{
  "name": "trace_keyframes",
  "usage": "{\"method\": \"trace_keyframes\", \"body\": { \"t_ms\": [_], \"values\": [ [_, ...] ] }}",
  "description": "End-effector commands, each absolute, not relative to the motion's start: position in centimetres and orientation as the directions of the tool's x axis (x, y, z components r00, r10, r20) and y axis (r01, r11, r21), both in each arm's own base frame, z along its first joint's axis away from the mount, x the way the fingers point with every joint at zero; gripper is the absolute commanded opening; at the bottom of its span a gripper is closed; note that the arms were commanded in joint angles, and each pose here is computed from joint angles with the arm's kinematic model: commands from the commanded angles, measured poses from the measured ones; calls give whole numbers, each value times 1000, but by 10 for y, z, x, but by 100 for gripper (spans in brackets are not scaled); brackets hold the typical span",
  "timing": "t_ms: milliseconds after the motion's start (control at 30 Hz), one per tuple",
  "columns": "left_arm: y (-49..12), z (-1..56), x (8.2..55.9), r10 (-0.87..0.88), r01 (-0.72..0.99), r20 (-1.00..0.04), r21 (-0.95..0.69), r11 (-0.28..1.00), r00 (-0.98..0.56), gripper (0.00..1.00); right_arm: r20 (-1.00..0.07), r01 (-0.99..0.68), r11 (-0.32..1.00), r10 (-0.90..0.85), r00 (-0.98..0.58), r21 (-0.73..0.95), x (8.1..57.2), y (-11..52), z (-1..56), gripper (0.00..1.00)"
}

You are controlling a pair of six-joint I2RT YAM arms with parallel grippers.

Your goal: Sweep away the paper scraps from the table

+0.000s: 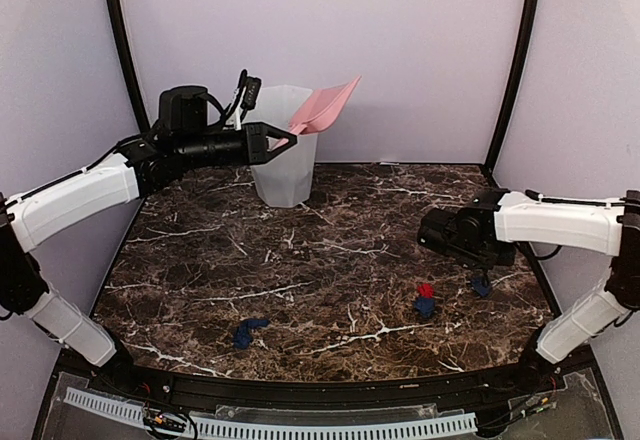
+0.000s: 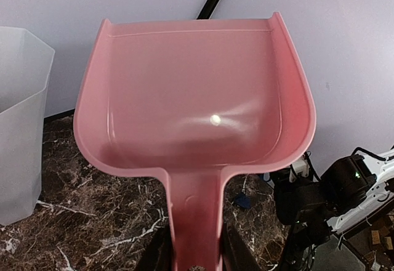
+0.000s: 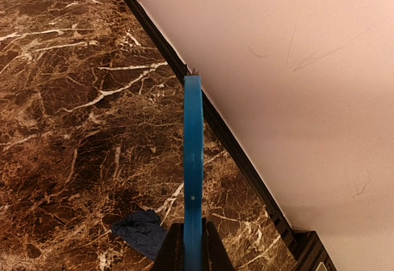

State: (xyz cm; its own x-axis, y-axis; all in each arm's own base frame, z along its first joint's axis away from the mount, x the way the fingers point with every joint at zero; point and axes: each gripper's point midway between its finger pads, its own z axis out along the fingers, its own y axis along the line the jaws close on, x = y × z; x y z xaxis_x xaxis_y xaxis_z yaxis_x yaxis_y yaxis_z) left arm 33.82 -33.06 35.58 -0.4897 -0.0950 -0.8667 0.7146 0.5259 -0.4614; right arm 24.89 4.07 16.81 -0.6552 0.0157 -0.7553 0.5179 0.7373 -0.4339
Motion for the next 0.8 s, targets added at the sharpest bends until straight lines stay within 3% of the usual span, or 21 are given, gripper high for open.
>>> {"method": "trace_keyframes", "body": {
  "t_ms": [0, 167, 600, 767],
  "values": [
    [-322, 375, 324, -113, 742, -899, -416, 525, -424, 0, -708, 503, 772, 98, -699, -390, 248, 39, 152, 0],
    [-321, 369, 321, -109, 740, -895, -422, 524, -433, 0, -647, 370, 898, 136, -750, -240, 259, 59, 122, 0],
    [-321, 344, 317, -88, 720, -880, -435, 541, -466, 0, -517, 241, 948, 103, -850, -207, 263, 85, 76, 0],
    [-320, 337, 318, -82, 712, -878, -434, 552, -471, 0, -502, 150, 985, 87, -861, -85, 267, 112, 73, 0]
  ]
}}
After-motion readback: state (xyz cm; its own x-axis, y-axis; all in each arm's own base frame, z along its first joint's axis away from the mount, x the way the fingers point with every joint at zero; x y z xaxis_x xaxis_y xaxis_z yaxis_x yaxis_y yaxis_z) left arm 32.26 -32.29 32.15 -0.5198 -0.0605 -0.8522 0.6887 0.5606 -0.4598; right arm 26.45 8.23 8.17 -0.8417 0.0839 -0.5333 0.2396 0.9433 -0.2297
